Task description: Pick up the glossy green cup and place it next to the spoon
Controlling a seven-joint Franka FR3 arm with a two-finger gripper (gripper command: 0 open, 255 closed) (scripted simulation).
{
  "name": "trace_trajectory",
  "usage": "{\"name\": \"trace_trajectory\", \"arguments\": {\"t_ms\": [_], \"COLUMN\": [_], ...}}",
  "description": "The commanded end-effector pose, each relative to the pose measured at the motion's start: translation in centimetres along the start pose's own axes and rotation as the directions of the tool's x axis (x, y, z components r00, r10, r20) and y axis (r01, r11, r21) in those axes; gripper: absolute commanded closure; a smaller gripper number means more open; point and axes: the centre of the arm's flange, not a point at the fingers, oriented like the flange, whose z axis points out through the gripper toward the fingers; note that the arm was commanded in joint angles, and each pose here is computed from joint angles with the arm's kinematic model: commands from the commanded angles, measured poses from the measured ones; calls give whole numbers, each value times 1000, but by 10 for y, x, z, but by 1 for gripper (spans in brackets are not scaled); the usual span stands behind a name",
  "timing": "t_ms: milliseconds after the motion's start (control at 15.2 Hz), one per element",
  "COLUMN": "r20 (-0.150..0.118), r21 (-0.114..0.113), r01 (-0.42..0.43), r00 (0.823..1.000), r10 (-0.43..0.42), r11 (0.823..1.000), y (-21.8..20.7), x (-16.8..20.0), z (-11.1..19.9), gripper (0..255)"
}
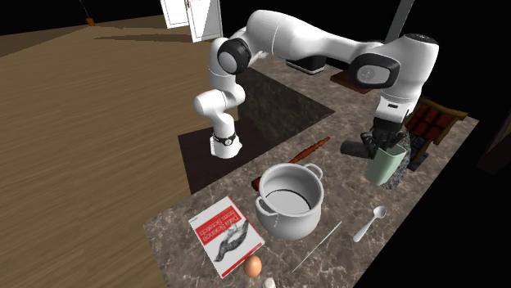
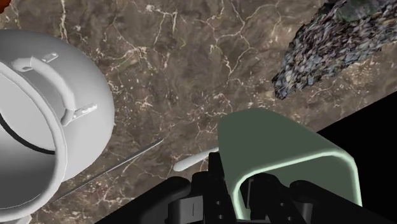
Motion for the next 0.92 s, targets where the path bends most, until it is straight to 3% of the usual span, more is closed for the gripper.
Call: {"name": "trace_trajectory", "arguments": {"t_ms": [0, 858], "r20": [-1, -1], "r21": [1, 1], "r01": [0, 0], "r00": [1000, 1000], "r10": [0, 0], "r11": [1000, 1000], "y": [0, 3], "x": [-1, -8], "z": [10, 78], "gripper": [255, 255]}}
